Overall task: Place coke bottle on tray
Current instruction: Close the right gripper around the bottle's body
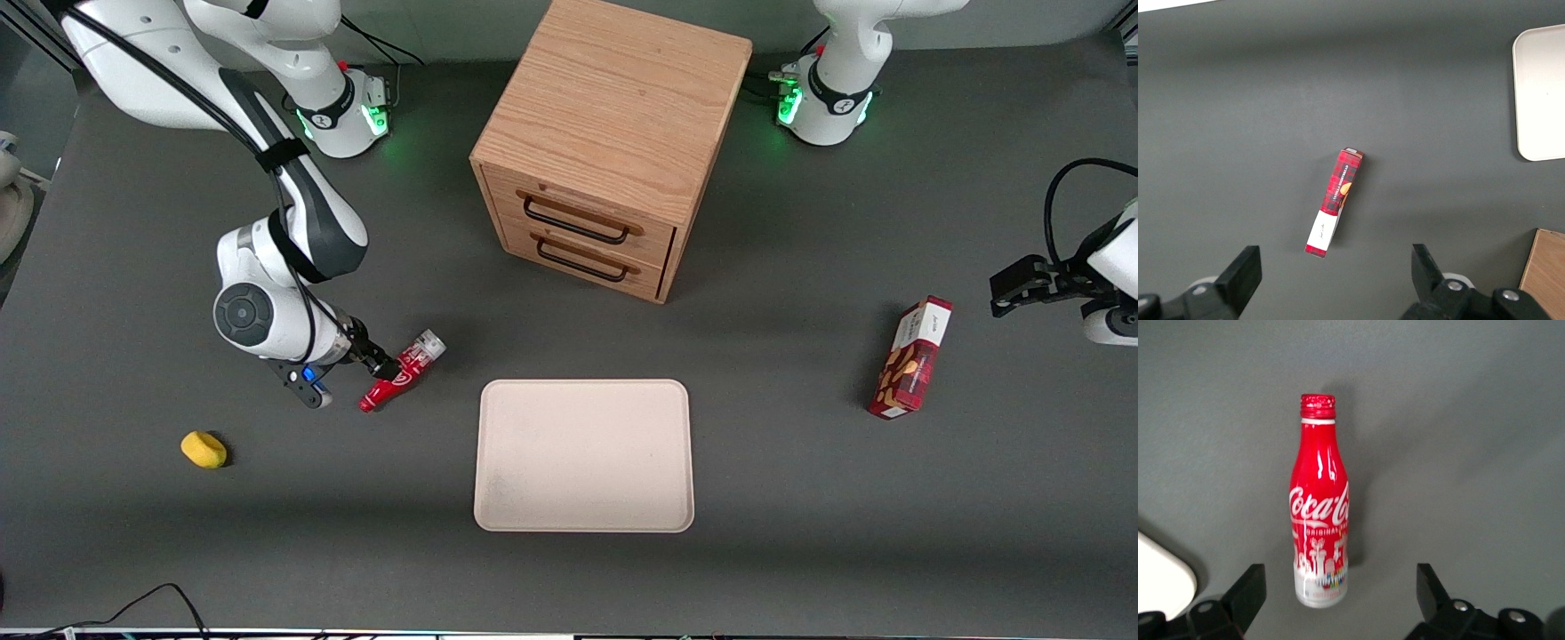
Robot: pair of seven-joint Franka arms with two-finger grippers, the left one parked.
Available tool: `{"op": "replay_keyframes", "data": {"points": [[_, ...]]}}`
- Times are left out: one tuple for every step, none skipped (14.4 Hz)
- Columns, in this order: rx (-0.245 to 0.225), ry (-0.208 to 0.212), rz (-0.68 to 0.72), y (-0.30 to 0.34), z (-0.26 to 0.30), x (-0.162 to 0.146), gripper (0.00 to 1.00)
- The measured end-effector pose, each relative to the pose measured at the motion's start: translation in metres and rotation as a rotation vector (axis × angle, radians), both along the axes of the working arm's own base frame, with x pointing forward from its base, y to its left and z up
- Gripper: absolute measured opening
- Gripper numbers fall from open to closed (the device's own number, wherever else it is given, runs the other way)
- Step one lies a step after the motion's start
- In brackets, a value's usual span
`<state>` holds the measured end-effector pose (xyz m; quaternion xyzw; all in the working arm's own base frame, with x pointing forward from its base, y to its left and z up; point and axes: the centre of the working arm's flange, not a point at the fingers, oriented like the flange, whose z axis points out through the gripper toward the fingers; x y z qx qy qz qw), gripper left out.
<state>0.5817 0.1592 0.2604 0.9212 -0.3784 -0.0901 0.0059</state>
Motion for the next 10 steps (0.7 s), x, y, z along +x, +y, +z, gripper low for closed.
{"op": "replay_keyframes", "data": {"points": [[0.006, -0.006, -0.013, -0.002, -0.013, -0.002, 1.00], [0.011, -0.010, -0.033, -0.004, -0.026, -0.004, 1.00], [0.015, -0.011, -0.053, -0.004, -0.037, -0.006, 1.00], [0.019, -0.012, -0.071, -0.003, -0.045, -0.007, 1.00], [0.024, -0.018, -0.086, -0.002, -0.052, -0.006, 1.00], [0.030, -0.027, -0.099, -0.001, -0.057, -0.005, 1.00], [0.037, -0.037, -0.111, 0.001, -0.063, -0.005, 1.00], [0.045, -0.046, -0.118, 0.003, -0.069, -0.004, 1.00], [0.050, -0.050, -0.122, 0.004, -0.075, -0.004, 1.00], [0.053, -0.051, -0.124, 0.005, -0.079, -0.005, 1.00]]}}
